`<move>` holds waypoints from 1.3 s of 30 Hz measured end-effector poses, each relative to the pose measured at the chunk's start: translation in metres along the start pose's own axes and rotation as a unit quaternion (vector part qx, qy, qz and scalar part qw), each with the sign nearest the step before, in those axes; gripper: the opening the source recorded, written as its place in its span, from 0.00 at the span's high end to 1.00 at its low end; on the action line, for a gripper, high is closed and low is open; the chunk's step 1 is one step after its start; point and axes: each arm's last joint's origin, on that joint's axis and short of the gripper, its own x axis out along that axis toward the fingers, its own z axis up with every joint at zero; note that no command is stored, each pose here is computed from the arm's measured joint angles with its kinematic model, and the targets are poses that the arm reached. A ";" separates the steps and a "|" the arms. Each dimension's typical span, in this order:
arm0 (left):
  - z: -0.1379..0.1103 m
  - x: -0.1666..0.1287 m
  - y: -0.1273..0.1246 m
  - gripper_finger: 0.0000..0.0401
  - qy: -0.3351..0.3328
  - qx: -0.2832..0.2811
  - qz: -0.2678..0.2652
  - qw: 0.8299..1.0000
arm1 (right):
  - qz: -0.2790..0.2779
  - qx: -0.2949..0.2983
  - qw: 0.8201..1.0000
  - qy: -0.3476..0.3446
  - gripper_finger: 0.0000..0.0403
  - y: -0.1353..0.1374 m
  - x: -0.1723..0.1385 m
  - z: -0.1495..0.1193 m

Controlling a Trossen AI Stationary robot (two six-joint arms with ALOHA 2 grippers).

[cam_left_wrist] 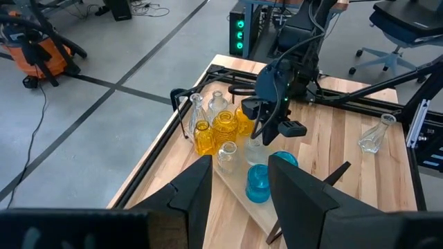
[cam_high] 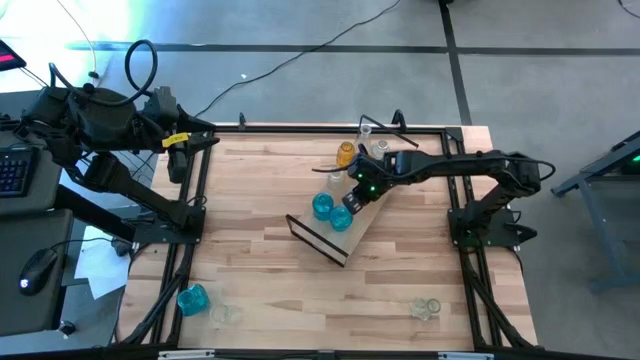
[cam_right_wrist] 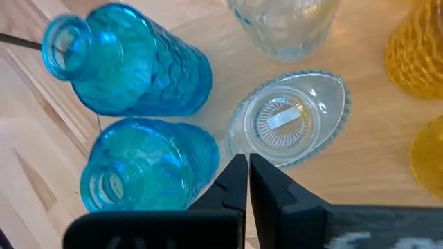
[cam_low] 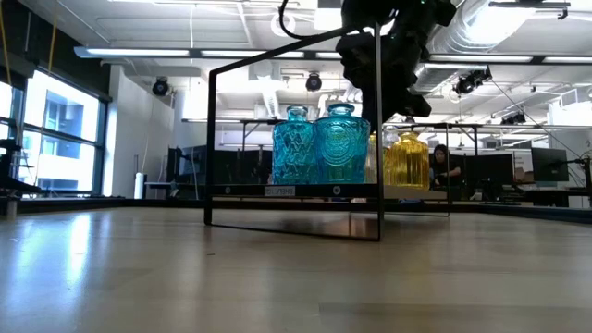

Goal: Sort vases onto shelf
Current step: Put the top left transparent vase on the shelf and align with the other transparent vase

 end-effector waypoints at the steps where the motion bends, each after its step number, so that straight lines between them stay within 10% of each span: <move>1: 0.000 0.000 0.000 0.67 0.000 0.000 0.000 1.000 | 0.002 0.001 1.000 -0.002 1.00 0.000 0.000 0.001; 39: 0.002 0.006 -0.004 0.67 0.006 0.004 0.002 1.000 | 0.026 0.008 0.999 -0.042 1.00 -0.004 -0.002 0.016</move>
